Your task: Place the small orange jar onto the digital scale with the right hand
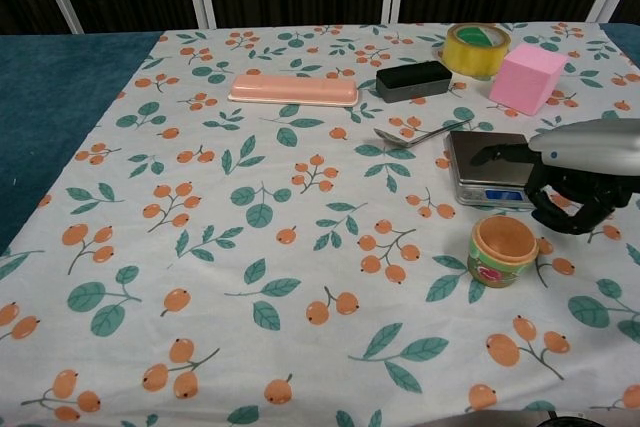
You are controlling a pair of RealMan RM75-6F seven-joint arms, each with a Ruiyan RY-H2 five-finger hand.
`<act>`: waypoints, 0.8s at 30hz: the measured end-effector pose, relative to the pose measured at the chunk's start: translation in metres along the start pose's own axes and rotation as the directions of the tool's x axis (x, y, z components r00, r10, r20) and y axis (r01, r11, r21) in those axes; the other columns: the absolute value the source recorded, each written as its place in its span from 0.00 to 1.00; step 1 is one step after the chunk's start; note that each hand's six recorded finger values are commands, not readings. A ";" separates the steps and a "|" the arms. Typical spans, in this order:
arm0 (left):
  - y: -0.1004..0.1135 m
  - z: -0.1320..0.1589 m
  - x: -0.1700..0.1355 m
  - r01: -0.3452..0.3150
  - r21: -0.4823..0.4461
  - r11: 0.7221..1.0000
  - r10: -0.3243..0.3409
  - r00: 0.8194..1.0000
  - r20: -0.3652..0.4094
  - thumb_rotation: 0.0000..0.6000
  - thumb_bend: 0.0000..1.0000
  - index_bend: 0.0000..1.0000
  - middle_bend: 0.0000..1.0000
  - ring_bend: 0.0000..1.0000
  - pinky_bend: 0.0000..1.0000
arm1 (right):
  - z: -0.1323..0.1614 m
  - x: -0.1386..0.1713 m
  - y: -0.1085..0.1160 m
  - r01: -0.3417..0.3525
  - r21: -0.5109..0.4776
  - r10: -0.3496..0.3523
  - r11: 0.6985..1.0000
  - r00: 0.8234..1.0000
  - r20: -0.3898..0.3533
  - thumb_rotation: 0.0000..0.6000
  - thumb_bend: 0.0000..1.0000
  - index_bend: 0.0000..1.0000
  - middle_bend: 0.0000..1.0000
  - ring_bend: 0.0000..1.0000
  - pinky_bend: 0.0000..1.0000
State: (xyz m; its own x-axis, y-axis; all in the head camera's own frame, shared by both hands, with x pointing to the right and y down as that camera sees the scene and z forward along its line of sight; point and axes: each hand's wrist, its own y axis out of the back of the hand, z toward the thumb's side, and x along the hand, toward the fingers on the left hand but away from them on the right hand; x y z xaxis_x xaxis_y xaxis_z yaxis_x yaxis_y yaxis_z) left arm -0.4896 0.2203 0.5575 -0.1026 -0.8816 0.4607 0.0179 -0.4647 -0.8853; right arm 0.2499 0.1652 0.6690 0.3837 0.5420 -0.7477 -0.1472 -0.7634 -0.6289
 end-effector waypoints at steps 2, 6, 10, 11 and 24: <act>0.000 0.000 0.000 0.000 0.000 1.000 0.000 1.000 0.000 1.00 0.25 0.07 0.01 0.00 0.00 | 0.000 0.002 0.007 0.038 -0.019 -0.038 0.999 0.999 0.000 1.00 0.12 0.00 0.09 0.21 0.24; 0.000 0.000 0.000 0.002 -0.001 1.000 -0.002 1.000 0.000 1.00 0.25 0.07 0.01 0.00 0.00 | 0.003 0.010 0.019 0.110 -0.053 -0.110 0.993 0.994 -0.013 1.00 0.11 0.00 0.05 0.16 0.21; 0.000 0.000 0.000 0.001 -0.001 1.000 -0.001 1.000 0.000 1.00 0.25 0.07 0.01 0.00 0.00 | 0.004 0.021 0.022 0.133 -0.090 -0.136 0.987 0.990 -0.028 1.00 0.11 0.00 0.04 0.16 0.21; 0.000 0.000 0.000 0.001 -0.001 1.000 -0.001 1.000 0.000 1.00 0.25 0.07 0.01 0.00 0.00 | 0.005 0.024 0.021 0.133 -0.096 -0.137 0.986 0.990 -0.033 1.00 0.11 0.00 0.04 0.16 0.21; 0.000 0.000 -0.001 0.003 0.000 1.000 -0.003 1.000 -0.002 1.00 0.25 0.07 0.01 0.00 0.00 | 0.036 0.035 -0.007 0.103 -0.103 -0.114 0.989 0.987 -0.114 1.00 0.11 0.00 0.08 0.19 0.21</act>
State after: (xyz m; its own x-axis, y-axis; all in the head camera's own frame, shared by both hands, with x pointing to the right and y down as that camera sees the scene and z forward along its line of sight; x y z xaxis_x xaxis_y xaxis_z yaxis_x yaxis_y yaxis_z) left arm -0.4895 0.2210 0.5577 -0.1046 -0.8801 0.4631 0.0176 -0.4672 -0.8840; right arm 0.2316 0.2022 0.6390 0.4996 0.5820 -0.6415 -0.0126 -0.7356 -0.6772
